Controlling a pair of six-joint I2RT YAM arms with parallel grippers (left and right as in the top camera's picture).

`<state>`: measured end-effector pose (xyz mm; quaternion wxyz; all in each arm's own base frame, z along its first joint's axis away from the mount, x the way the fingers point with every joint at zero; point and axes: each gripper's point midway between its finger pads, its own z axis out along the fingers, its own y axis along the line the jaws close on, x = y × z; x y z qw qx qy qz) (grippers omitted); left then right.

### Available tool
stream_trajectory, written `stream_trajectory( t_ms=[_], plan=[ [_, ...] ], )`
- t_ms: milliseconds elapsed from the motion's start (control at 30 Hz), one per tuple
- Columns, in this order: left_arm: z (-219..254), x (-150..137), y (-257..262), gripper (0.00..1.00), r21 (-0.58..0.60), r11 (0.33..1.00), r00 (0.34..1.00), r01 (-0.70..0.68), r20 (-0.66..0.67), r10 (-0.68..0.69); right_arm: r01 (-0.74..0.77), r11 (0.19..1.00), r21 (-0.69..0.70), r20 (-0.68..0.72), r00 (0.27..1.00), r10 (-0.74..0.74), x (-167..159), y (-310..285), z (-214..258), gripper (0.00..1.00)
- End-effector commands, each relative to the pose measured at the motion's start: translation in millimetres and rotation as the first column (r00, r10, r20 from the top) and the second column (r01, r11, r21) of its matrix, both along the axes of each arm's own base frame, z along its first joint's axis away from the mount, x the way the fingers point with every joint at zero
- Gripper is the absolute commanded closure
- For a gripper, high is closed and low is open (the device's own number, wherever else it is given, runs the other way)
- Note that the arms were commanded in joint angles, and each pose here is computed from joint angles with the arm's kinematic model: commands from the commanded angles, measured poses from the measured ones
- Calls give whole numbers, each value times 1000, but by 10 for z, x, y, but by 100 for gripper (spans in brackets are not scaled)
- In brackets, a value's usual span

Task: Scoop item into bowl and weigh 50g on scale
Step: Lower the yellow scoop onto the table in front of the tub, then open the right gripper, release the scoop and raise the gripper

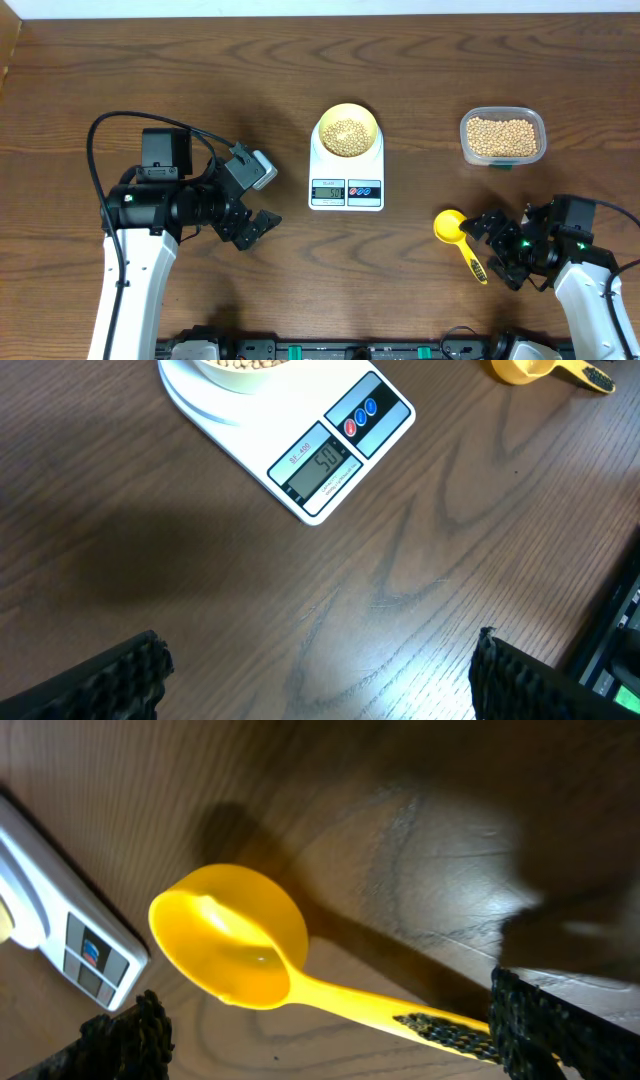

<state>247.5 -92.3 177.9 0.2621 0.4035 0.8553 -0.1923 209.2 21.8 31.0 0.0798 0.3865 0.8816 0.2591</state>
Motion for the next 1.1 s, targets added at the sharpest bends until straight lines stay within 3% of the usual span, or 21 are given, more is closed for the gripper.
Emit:
stream_trajectory(
  t_ms=[0, 233, 433, 567, 767, 1067],
  plan=[
    [76, 33, -15, 2, -11, 1000, 1000, 13, 23, -13, 41, 999, -13, -16, 999, -42, -11, -45, -13, 1],
    [76, 33, -15, 2, -11, 1000, 1000, 13, 22, -13, 33, 999, -19, -26, 999, -34, -40, -46, -24, 1],
    [76, 33, -15, 2, -11, 1000, 1000, 13, 23, -13, -120, 989, -83, 64, 990, 126, -15, -39, 22, 1],
    [76, 33, -15, 2, -11, 1000, 1000, 13, 23, -13, -186, 962, -198, 280, 930, 238, 277, -81, 297, 1],
    [76, 33, -15, 2, -11, 1000, 1000, 13, 23, -13, -179, 948, -262, 368, 890, 269, 319, -89, 514, 1],
    [76, 33, -15, 2, -11, 1000, 1000, 13, 23, -13, -141, 864, -482, 524, 745, 414, 318, 48, 1063, 1]
  ],
)
